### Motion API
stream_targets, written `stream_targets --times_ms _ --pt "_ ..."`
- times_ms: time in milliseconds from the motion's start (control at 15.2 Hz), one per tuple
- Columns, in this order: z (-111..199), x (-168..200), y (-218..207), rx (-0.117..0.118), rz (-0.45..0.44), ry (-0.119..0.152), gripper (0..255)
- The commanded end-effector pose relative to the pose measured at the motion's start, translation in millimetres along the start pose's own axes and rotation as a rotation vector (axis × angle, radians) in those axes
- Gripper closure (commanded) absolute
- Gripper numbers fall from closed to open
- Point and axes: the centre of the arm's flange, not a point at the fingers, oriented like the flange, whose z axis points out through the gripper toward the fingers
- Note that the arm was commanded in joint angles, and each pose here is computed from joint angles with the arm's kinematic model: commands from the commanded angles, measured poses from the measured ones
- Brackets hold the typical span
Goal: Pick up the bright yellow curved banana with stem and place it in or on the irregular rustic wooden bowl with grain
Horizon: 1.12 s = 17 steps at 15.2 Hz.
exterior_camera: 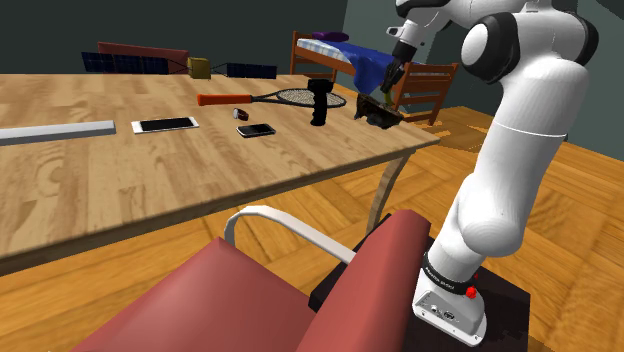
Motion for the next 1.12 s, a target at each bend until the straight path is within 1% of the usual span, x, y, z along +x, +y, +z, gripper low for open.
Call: stream_targets --times_ms 0,264,330,660,924,1056 --pt "1.3 -0.4 0.1 0.000 0.000 0.000 255" --pt "1.3 -0.4 0.1 0.000 0.000 0.000 255" --pt "1.3 -0.4 0.1 0.000 0.000 0.000 0" --pt "1.3 -0.4 0.1 0.000 0.000 0.000 0" --pt "-48.7 -0.4 0.1 0.000 0.000 0.000 0" --pt "-48.7 -0.4 0.1 0.000 0.000 0.000 0"
